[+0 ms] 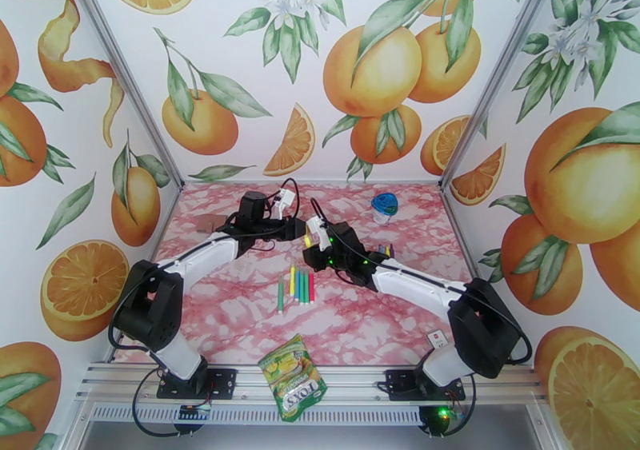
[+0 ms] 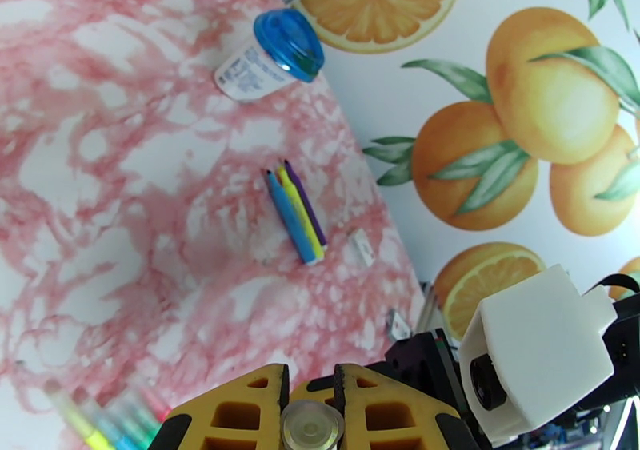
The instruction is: Open the pen caps
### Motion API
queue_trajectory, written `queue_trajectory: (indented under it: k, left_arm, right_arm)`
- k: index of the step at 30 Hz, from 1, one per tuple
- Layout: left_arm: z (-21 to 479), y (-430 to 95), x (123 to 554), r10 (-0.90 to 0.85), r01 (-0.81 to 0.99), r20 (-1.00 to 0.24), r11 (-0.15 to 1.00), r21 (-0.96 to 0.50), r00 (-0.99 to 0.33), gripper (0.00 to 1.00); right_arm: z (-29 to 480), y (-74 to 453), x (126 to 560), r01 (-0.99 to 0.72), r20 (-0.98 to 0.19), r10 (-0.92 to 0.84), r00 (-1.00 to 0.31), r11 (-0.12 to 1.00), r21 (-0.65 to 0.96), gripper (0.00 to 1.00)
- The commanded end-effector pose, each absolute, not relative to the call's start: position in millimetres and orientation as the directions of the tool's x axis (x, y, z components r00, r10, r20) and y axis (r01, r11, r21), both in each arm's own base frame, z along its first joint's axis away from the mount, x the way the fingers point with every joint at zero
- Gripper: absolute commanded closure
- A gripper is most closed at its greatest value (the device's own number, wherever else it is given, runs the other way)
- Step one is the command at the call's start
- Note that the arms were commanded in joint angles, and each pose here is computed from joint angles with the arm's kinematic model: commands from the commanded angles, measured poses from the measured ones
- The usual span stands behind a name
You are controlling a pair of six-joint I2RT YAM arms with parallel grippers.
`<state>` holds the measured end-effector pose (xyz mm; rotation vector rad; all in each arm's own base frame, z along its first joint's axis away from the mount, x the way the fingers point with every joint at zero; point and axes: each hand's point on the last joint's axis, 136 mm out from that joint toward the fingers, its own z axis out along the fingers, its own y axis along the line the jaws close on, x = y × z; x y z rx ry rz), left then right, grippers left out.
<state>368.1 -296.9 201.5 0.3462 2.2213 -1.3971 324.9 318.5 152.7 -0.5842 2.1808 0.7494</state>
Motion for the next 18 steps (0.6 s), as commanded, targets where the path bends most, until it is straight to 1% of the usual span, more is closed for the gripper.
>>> queue_trajectory:
  k: [1,6,9,14,18]
  left_arm:
    - [212,-298,380,-0.062,0.467,-0.546,0.445,-0.764,-0.835,0.93]
    - [215,-294,395,-0.092,0.449,-0.546,0.465,-0.763,-0.833,0.94]
    - [213,-289,403,-0.125,0.420,-0.532,0.476,-0.773,-0.838,1.00]
    - [207,-275,419,-0.210,0.339,-0.482,0.481,-0.809,-0.851,1.00]
    - [208,-264,429,-0.273,0.298,-0.453,0.461,-0.836,-0.848,1.00]
  right_arm:
    - [164,328,323,-0.651,-0.796,-0.178,-0.578,0.690,0.318,0.85]
    - [160,326,320,-0.650,-0.794,-0.185,-0.579,0.693,0.312,0.90]
    - [159,323,317,-0.648,-0.797,-0.188,-0.573,0.700,0.301,0.92]
    - [151,319,315,-0.646,-0.798,-0.209,-0.566,0.714,0.271,0.95]
    - [145,319,311,-0.654,-0.799,-0.230,-0.556,0.714,0.250,0.96]
